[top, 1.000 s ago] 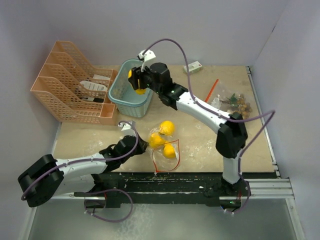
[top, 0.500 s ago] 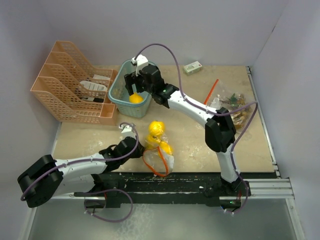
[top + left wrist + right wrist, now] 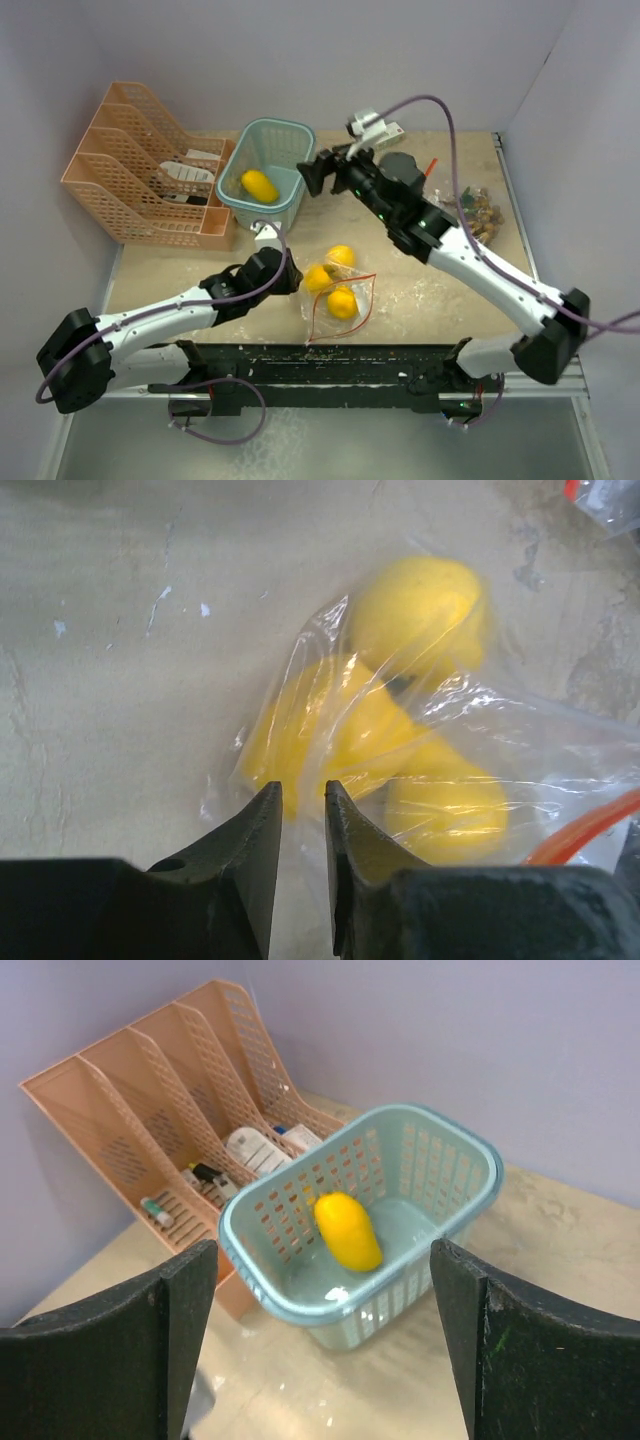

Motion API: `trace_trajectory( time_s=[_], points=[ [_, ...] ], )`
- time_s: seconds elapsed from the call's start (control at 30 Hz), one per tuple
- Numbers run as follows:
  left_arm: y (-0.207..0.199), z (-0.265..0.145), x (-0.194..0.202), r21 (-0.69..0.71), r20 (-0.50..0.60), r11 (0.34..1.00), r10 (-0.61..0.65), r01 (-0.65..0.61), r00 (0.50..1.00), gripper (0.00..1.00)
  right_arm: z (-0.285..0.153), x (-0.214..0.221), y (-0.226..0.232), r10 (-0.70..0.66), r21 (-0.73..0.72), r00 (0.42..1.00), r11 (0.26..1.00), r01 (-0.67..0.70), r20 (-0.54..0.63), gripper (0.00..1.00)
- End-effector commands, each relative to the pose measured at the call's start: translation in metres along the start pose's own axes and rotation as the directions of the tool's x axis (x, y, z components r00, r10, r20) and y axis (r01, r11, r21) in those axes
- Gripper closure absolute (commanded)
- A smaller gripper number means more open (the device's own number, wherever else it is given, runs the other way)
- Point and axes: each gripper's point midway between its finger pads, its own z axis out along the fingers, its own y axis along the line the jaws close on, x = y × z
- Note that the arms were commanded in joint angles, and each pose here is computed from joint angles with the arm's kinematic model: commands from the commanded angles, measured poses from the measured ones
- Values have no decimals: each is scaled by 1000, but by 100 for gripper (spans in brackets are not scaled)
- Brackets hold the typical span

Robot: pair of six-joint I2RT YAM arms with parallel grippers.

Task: Open the zip-top bag and remove the fake food
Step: Place the fake fruit in the bin.

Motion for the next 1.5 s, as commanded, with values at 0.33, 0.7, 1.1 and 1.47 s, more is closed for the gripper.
trace_trajectory(
  time_s=[0.33,0.7,1.1,1.47],
  points=[
    [-30,15,-21,41,8,997,64,-64,998,65,-158,155,-25,305,59,935,952,-300,-180,76],
    [-61,32,-29,114,-8,991,76,-74,997,66,-172,212,26,316,-12,897,942,-336,-309,82],
    [-60,37,-22,115,-26,991,75,-72,997,66,-182,280,2,284,147,844,959,-244,-455,46],
    [-54,35,-15,111,-34,992,67,-63,997,66,-179,317,2,279,185,790,960,-211,-546,9]
  ],
)
